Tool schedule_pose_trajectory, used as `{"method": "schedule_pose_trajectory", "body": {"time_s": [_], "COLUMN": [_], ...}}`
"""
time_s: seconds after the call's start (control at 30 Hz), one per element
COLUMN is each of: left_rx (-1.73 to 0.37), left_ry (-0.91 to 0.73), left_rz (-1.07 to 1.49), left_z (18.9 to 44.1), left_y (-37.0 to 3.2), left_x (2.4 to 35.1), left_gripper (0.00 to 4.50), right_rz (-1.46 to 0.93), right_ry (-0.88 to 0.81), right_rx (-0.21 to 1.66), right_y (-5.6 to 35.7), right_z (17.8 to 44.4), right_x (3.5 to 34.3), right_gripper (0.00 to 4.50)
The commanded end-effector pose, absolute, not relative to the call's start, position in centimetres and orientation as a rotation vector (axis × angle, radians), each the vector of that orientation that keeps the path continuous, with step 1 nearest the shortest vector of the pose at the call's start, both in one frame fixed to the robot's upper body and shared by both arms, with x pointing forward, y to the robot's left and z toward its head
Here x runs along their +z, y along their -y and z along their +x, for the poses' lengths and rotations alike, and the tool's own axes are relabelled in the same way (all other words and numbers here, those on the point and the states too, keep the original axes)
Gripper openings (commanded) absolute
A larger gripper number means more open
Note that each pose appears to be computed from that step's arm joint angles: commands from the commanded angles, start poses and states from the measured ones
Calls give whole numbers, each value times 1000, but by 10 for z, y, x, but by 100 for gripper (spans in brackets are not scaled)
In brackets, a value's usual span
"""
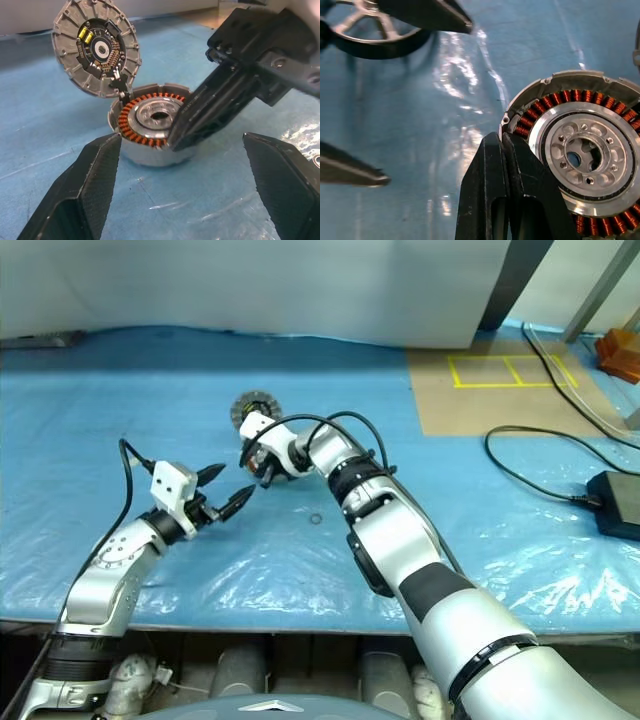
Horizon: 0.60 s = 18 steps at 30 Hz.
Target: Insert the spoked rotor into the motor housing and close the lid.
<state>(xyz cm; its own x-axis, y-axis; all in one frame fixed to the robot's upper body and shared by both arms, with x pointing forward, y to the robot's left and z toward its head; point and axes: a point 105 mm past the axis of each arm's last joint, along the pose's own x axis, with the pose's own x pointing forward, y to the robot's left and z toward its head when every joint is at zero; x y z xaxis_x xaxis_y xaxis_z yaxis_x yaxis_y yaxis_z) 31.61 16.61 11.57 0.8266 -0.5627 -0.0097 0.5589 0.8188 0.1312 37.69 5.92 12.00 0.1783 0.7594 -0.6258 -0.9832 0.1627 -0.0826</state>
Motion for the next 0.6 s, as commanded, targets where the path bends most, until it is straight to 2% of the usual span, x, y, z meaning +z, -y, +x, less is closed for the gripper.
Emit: {"method": "schedule_pose_trajectory", "body": {"time_s": [0.03,0.33,0.6], "left_rx": [-589,-596,-624], "left_ry": [70,71,47], "left_rz": [153,175,156], "left_z": [317,321,317], "left_y": [-175,-184,-175], "left_x": [130,139,132], "left_gripper": [407,407,407], "right_rz": [-431,-324,-298], "right_ry": [-586,-775,-826], "right_rx": [1417,1417,1371], "right_y": [-66,-67,-74], "right_z": [348,299,293], "right_x": [121,113,109], "right_gripper": [3,3,3]}}
